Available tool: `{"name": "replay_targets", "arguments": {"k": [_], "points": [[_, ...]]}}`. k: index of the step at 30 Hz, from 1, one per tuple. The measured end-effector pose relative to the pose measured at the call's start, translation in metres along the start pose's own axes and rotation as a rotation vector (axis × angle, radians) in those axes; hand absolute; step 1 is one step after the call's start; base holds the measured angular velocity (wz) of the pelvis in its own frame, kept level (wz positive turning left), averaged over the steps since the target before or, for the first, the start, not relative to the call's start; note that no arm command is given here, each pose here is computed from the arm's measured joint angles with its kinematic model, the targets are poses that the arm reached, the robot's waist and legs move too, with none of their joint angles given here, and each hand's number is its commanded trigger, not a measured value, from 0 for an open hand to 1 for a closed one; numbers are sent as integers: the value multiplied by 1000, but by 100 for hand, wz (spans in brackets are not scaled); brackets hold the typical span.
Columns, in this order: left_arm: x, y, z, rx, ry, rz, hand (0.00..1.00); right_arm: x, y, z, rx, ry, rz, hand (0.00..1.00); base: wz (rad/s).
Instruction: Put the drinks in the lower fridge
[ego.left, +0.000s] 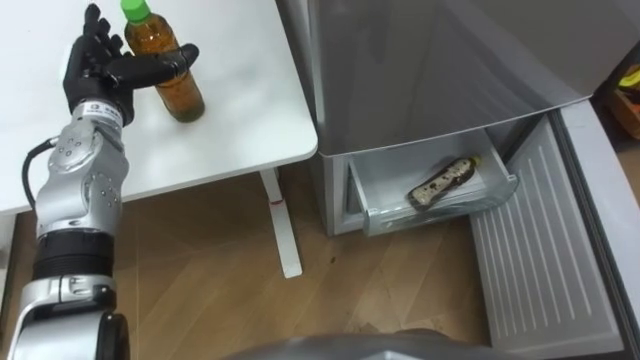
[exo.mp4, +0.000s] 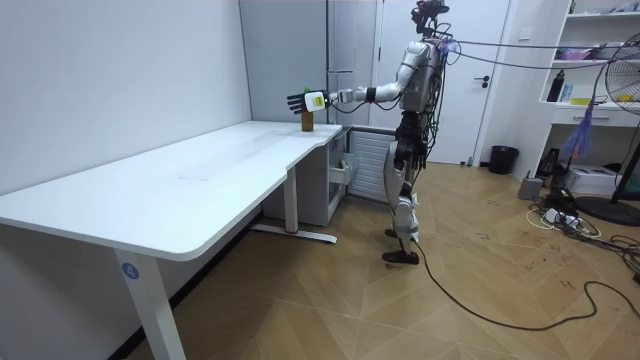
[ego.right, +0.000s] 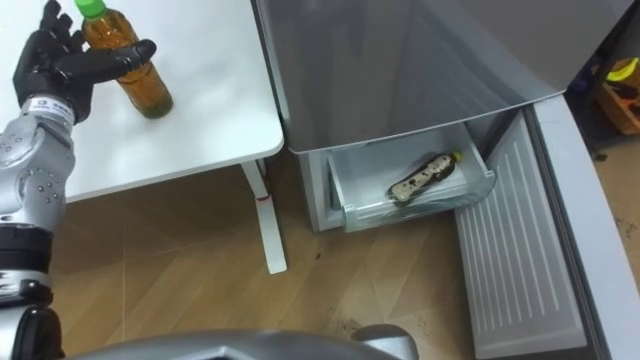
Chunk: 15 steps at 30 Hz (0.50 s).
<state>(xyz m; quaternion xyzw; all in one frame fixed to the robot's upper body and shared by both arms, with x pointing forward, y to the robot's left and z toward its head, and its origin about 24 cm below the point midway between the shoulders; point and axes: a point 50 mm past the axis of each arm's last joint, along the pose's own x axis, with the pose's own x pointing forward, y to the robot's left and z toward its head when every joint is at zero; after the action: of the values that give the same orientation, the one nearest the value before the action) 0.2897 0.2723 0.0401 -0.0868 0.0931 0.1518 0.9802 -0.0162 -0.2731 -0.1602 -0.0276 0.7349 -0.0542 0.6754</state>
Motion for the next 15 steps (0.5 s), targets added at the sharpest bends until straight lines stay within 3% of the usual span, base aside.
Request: {"name": "replay_targets", "arguments": {"k": [15], "points": [[5, 6, 7, 63, -8, 25, 0, 0, -2, -2, -2, 8, -16, 0, 0]]}}
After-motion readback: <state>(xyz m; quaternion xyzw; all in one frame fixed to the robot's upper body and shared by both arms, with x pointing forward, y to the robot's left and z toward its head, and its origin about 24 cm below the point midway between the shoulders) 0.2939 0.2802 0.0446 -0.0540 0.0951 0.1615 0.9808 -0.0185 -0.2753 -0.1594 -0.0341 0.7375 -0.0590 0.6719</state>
